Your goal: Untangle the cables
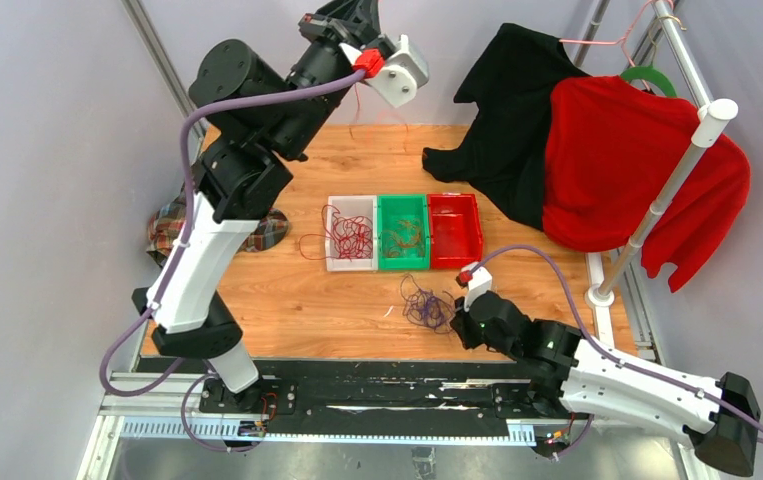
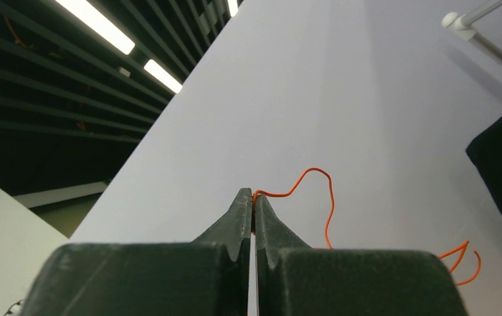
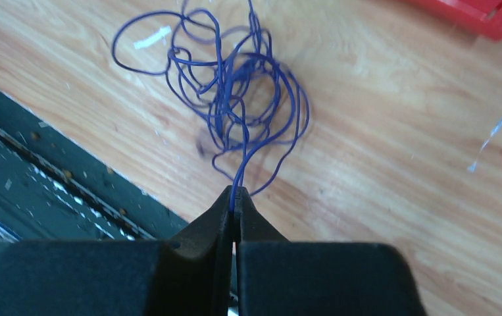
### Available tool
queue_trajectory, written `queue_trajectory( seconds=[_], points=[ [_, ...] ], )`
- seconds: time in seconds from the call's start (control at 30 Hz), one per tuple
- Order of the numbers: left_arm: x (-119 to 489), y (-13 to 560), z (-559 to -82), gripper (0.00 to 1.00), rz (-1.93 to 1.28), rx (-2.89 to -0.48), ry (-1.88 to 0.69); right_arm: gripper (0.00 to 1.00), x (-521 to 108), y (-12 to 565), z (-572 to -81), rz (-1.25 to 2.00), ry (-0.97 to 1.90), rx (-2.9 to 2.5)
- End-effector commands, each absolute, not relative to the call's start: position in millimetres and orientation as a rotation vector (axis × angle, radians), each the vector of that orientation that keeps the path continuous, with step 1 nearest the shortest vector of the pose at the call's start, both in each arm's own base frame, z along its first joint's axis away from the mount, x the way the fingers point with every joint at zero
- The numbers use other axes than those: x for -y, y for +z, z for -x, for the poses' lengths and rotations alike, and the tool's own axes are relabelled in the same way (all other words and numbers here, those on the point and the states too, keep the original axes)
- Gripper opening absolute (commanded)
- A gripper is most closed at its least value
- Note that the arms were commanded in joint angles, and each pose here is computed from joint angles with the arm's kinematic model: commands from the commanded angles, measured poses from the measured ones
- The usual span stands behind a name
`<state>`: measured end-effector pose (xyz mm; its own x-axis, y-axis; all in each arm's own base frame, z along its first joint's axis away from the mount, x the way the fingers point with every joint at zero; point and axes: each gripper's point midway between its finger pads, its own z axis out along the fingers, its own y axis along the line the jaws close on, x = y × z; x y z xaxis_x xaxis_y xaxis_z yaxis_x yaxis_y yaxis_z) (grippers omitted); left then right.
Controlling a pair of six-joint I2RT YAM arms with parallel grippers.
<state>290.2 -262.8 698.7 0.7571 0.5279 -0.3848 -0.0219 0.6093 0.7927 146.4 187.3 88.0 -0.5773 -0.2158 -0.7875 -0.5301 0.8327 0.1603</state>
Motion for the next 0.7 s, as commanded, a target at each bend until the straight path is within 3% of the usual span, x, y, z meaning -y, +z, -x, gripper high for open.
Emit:
queue_trajectory(
  seconds=[0.0, 0.4, 0.67],
  points=[
    [252, 718, -300, 0.0, -0.805, -0.61, 0.445, 0.01, -170, 70, -129, 0.573, 0.369, -2.298],
    [285, 638, -312, 0.01, -0.943, -0.792, 0.167, 0.01, -153, 115, -155, 0.385, 0.288, -2.161],
    [302, 578, -322, 0.01, -1.051, -0.898, 0.115, 0.01, -132, 128, -155, 0.319, 0.241, -2.143]
  ],
)
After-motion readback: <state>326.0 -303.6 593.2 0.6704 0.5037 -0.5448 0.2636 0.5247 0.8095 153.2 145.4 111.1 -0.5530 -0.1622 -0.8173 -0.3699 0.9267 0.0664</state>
